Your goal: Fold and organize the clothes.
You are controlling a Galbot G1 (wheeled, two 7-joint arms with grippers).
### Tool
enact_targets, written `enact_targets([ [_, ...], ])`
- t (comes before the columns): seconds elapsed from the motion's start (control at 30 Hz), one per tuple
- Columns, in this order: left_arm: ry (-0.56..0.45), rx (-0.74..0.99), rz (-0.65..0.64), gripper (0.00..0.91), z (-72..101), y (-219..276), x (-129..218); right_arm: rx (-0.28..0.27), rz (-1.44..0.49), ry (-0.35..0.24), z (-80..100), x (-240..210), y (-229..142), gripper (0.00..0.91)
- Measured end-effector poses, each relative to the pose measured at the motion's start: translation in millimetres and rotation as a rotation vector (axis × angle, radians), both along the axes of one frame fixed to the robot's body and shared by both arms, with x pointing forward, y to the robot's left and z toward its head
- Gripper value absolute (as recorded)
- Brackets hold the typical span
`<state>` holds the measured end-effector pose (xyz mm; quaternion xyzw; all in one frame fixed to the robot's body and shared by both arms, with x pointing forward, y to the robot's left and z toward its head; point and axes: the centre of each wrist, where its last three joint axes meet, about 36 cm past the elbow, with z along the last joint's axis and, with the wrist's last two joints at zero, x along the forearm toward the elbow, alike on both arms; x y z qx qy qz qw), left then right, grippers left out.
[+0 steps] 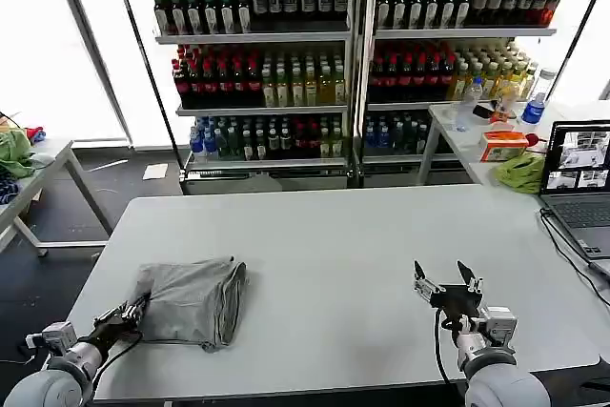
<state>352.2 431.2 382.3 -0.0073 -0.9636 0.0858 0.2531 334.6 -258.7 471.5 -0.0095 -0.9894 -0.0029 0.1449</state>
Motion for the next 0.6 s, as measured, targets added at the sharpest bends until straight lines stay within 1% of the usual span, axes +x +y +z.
enact_targets([
  [0.13, -0.004, 0.019, 0.009, 0.0, 1.0, 5, -1, -0.001, 0.001, -0.002, 0.6, 1, -1, 0.907],
  [0.3, -0.016, 0.045, 0.028, 0.0, 8.7, 17, -1, -0.005, 0.001, -0.003, 1.1, 4, -3, 0.907],
  [0.43, -0.039, 0.073, 0.05, 0.0, 22.3, 30, -2, -0.004, 0.004, -0.004, 1.2, 6, -4, 0.907],
  [0.6, -0.076, 0.131, 0.085, 0.0, 47.0, 53, -3, -0.001, 0.01, -0.005, 0.8, 8, -2, 0.907],
])
